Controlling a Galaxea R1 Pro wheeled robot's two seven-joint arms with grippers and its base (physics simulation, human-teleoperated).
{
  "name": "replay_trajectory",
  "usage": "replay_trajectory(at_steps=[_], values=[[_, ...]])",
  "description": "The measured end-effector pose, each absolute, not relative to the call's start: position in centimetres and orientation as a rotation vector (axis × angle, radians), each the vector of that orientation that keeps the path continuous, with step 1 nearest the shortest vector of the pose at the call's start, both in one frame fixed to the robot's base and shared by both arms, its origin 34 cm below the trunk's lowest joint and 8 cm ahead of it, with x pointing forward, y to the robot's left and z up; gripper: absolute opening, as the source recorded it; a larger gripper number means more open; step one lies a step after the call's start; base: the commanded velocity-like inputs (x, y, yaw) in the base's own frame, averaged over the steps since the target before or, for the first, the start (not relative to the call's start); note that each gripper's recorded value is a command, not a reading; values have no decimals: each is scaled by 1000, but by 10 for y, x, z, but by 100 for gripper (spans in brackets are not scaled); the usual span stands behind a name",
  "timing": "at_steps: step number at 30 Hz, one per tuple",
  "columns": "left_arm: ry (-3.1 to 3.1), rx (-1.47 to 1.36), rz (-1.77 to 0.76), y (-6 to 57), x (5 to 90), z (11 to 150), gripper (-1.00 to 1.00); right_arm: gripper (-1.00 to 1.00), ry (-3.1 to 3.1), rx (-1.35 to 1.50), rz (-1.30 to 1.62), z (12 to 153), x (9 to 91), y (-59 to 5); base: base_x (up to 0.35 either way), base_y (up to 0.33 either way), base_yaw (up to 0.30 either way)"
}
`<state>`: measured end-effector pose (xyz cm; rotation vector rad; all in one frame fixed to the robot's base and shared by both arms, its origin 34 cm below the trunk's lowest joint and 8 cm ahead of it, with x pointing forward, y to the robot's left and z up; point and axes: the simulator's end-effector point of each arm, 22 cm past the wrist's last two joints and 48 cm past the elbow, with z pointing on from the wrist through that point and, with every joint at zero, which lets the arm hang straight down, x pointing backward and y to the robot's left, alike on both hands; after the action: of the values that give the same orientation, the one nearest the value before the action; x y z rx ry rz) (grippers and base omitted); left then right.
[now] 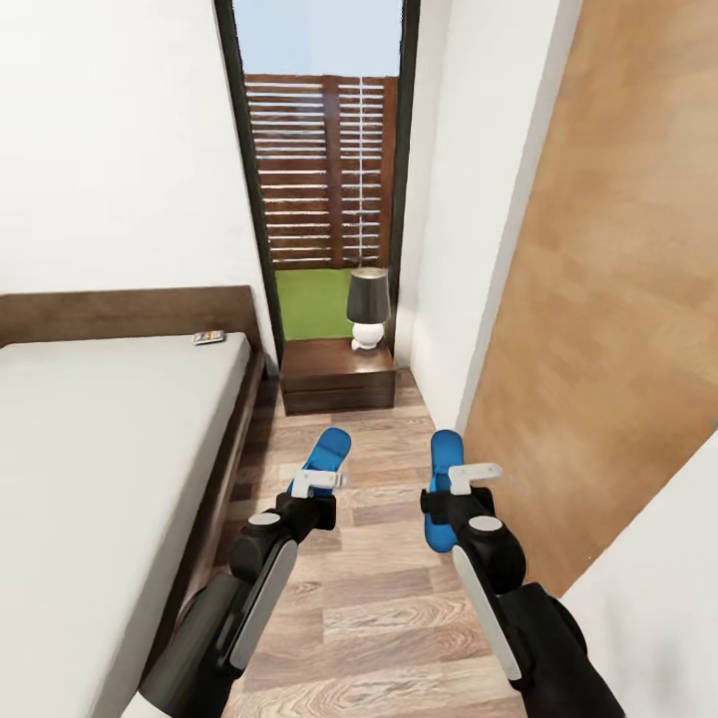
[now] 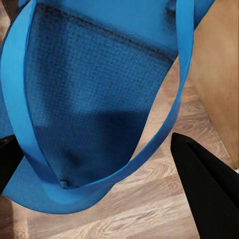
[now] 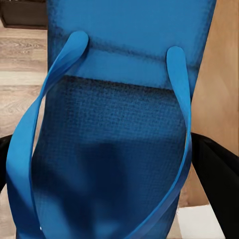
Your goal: In the bedroom, move the book from the bed onto either nightstand, and place the two sandals side by side next to the bed.
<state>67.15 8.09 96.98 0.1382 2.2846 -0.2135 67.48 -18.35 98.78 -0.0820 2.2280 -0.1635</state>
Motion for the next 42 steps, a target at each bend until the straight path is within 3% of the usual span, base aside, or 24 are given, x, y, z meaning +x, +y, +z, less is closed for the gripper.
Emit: replay_trajectory(at_steps=[42], values=[[2286, 138, -216, 80, 671, 969, -100, -100, 2227, -83, -163, 988, 675, -183, 304, -195, 240]])
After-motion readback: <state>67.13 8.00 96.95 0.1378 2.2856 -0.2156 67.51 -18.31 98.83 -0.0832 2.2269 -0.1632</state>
